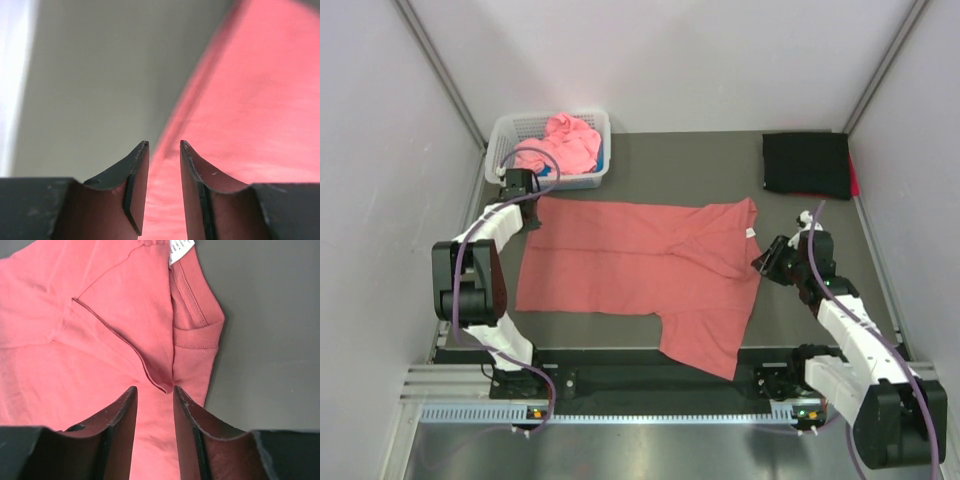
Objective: Fold and stack the t-shirts
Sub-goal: Flatten the tshirt out
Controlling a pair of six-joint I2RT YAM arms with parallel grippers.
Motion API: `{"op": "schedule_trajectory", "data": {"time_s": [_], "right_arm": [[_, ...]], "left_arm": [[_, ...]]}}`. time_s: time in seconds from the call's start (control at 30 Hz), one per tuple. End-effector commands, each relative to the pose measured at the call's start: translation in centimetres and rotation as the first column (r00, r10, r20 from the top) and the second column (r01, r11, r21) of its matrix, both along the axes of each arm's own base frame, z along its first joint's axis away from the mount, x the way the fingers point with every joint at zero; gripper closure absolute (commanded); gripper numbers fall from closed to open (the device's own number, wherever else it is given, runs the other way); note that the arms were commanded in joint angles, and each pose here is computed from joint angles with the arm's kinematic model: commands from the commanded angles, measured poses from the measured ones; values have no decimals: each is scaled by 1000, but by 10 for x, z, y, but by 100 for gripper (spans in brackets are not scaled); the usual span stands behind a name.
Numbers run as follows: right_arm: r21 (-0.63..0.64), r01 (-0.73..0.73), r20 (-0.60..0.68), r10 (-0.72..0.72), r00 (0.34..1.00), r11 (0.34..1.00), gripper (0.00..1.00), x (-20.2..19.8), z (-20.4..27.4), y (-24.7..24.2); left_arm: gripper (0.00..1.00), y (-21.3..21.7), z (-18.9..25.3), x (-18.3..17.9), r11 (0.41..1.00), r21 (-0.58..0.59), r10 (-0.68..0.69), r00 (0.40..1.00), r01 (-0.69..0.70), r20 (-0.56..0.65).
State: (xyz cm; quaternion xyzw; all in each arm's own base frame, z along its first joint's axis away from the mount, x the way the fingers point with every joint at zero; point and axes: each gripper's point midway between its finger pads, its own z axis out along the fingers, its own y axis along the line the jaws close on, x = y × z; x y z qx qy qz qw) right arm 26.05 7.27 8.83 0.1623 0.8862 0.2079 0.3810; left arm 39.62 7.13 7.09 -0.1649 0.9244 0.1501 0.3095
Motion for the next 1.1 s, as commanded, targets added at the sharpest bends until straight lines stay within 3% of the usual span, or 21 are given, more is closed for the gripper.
{"op": "schedule_trajectory", "data": {"time_s": [0.0,0.17,0.23,0.3,0.5,0.7,0.87,1.07], "right_arm": [[-20,-10,55,11,998,1000,65,25,26,0],[-56,-30,44,32,999,998,70,67,30,1],[-48,-55,45,57,997,997,70,78,31,6],[-68,-76,-39,73,997,995,69,83,9,7],[-78,-89,-129,78,989,993,73,72,-14,11],[-213,-88,-170,52,984,973,74,55,6,13],[-231,-215,-123,191,974,949,73,29,22,70],[-207,-280,-92,266,959,937,75,11,-1,111]], "left_arm": [[63,-37,24,21,977,-186,-80,990,101,120],[63,-63,9,23,931,-347,-71,988,114,135],[63,-65,-2,20,923,-377,-41,995,73,92],[64,-58,-12,11,926,-378,21,999,-4,40],[68,-38,-30,-19,874,-447,201,979,-192,-27],[67,-25,2,-37,877,-410,296,953,-249,56],[69,-46,13,-54,789,-547,356,934,-281,35],[69,-67,-11,-73,666,-646,436,897,-373,-70]]}}
